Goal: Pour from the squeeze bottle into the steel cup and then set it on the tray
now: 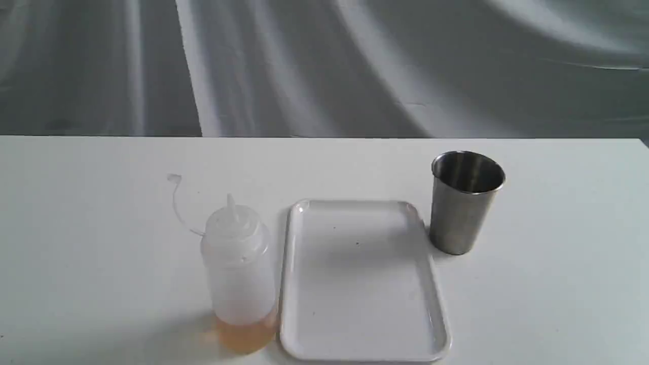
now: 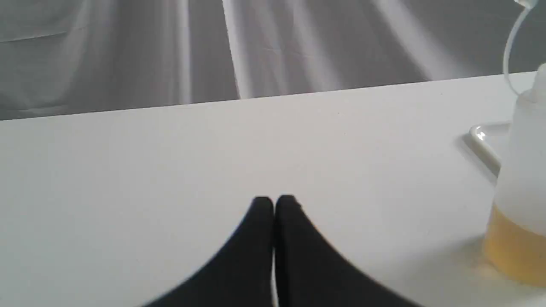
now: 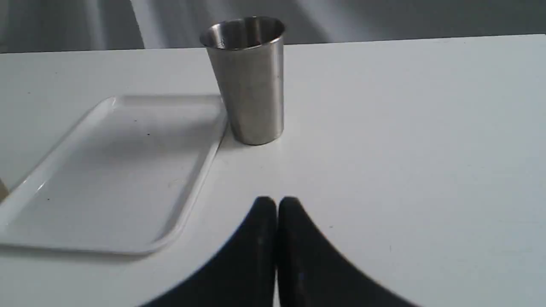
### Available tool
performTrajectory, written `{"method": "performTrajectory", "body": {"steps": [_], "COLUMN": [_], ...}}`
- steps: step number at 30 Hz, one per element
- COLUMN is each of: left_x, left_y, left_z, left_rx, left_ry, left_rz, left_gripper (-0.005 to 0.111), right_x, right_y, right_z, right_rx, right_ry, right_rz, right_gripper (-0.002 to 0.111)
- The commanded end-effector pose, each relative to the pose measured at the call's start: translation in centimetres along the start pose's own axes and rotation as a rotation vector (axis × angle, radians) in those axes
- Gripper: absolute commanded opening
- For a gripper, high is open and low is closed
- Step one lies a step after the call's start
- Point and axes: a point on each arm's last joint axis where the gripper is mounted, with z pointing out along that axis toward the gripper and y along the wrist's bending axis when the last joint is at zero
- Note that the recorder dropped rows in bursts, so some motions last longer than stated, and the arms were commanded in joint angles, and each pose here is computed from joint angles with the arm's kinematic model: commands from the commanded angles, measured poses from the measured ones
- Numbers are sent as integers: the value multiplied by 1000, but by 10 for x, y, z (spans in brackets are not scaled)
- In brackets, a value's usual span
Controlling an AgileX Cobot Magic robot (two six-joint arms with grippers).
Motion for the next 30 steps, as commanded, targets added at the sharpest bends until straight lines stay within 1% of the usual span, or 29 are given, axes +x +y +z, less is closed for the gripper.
{"method": "performTrajectory", "body": {"steps": [1,11,14,19,22,30], "left_x": [0,0,0,0,0,0], "left_y": [0,0,0,0,0,0], "left_z": [0,0,0,0,0,0], "left_rx": [-2,-2,-2,-2,-2,-2], "left_ry": [-8,-8,-8,-8,-8,-8], "left_rz": [-6,-4,-4,-6,-6,-2], "left_gripper": [0,0,0,0,0,0], "right_x": [1,1,-12,-49,-66,-89], "right_y": [0,-1,0,2,4,6], "right_z": [0,-1,-7,-24,-30,-10], "right_rx": [6,10,18,19,22,36], "right_ry": [-1,19,24,-41,-44,59], "right_rz": [10,16,20,27,29,15], "right_gripper": [0,0,0,0,0,0]}}
